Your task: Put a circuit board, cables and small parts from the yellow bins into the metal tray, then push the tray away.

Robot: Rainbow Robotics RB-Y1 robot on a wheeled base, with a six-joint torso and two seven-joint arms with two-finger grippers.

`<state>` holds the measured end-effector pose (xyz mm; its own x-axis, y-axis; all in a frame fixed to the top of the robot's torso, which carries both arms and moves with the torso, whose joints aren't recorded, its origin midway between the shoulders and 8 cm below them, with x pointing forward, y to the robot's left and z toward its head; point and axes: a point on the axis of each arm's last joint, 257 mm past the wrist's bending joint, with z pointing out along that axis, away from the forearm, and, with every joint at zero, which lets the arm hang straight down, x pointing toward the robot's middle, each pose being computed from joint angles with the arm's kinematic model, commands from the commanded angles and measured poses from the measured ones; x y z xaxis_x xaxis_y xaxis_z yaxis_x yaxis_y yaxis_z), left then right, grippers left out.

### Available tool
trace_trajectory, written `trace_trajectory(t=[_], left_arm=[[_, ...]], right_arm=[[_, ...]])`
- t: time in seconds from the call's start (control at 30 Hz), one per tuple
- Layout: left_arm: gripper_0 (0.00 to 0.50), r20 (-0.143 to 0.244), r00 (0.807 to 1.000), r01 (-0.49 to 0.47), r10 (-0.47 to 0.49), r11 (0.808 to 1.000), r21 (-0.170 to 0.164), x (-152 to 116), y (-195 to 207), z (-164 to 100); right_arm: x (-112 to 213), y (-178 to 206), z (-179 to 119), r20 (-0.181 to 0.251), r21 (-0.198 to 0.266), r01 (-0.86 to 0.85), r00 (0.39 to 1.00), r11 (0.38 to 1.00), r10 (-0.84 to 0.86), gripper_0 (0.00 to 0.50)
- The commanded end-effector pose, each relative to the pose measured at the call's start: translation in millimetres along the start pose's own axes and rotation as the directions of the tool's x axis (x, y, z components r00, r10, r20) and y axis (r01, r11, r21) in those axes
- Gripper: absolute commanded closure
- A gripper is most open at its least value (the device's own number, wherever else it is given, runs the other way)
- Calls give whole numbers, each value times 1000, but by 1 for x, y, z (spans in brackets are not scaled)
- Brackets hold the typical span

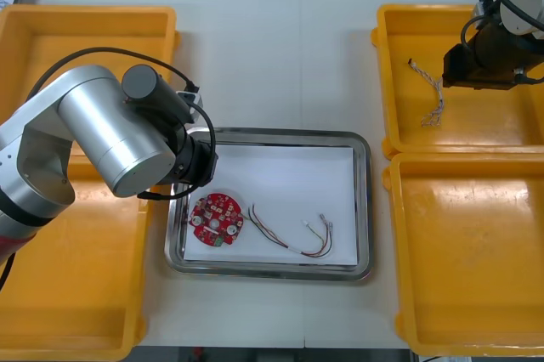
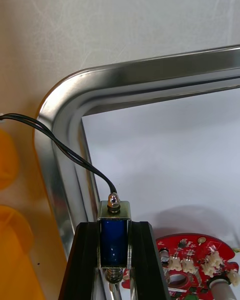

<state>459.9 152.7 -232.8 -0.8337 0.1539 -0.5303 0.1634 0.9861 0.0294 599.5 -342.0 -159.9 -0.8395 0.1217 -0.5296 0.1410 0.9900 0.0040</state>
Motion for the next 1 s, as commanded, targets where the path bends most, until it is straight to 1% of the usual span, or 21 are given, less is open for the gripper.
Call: trace_trajectory(t=[0.03, 0.13, 0.2, 0.33, 0.37, 0.47, 0.7, 0.87, 1.0], left_arm=[[500, 39, 998, 53, -55, 997, 47, -19, -30, -7], [500, 48, 995, 87, -88, 996, 31, -20, -32, -4], [500, 43, 994, 100, -101, 995, 25, -21, -34, -2], [500, 22, 993, 113, -113, 994, 2, -22, -34, 2], [500, 22, 993, 114, -114, 993, 1, -23, -34, 2], [500, 15, 992, 128, -128, 992, 1, -25, -37, 4], [500, 4, 990, 144, -144, 990, -2, -30, -42, 9], [500, -4, 989, 146, -146, 989, -13, -29, -44, 13], [500, -4, 990, 140, -141, 990, -29, -27, -42, 16]], right_arm=[[-19, -24, -11, 25, 5, 11, 1000, 1000, -11, 0], [-15, -24, -5, 15, 0, 17, 1000, 1000, -17, 0], [-12, -22, -1, 8, -6, 17, 1000, 1000, -17, 0], [-13, -15, 5, 17, -23, 19, 1000, 1000, -19, 0], [-12, -12, 6, 17, -27, 20, 1000, 999, -20, 0], [-18, -6, 9, 42, -26, 25, 999, 999, -24, 0], [-16, 3, 20, 40, -38, 13, 999, 999, -12, 0], [-13, 11, 26, 38, -43, 15, 999, 999, -13, 0], [-11, 15, 28, 35, -41, 17, 999, 999, -16, 0]])
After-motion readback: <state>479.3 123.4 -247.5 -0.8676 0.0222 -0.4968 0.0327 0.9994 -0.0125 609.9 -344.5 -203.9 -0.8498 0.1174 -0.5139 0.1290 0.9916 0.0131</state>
